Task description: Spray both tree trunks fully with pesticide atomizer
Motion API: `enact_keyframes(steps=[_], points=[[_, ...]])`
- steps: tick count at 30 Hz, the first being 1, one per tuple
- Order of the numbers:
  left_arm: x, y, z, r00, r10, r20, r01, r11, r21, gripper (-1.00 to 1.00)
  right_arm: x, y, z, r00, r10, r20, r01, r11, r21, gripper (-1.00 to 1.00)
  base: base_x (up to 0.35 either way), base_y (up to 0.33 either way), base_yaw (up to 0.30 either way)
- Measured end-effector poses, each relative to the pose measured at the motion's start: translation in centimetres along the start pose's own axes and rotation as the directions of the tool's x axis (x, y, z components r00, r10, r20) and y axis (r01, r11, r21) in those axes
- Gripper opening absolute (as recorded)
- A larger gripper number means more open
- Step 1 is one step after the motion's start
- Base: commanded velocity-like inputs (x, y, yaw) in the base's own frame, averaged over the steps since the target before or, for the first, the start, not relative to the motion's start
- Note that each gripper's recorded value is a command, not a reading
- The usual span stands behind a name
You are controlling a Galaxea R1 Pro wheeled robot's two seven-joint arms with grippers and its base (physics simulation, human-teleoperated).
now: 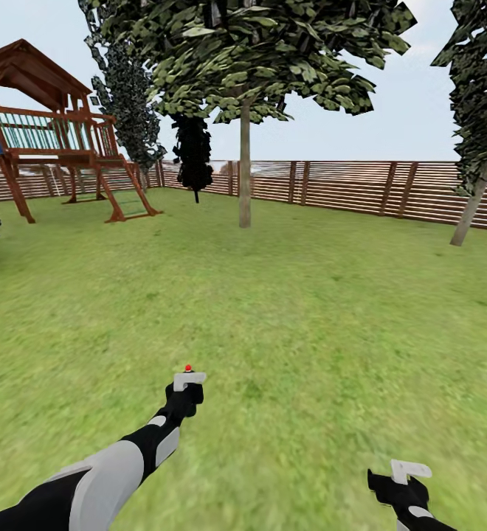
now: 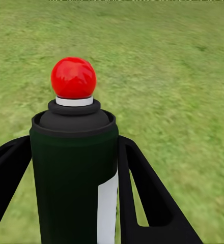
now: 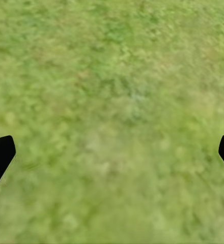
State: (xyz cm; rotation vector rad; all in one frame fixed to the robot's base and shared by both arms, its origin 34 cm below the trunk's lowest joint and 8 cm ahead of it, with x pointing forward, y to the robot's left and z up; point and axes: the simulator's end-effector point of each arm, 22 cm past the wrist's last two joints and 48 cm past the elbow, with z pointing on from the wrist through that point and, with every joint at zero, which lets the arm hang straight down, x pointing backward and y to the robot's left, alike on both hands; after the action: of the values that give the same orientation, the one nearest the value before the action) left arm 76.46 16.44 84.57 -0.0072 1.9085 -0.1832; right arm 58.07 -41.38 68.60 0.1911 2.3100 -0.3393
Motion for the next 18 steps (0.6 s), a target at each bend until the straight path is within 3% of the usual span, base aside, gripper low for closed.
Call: enact_keyframes(steps=[18], points=[[0.05, -0.13, -0.01, 1.000, -0.003, -0.001, 0.003, 1.000, 0.001, -1.00, 0.00, 0.00, 0.00, 1.000, 0.000, 0.000, 0.000, 1.000, 0.000, 1.00, 0.350, 0.000, 0.000]])
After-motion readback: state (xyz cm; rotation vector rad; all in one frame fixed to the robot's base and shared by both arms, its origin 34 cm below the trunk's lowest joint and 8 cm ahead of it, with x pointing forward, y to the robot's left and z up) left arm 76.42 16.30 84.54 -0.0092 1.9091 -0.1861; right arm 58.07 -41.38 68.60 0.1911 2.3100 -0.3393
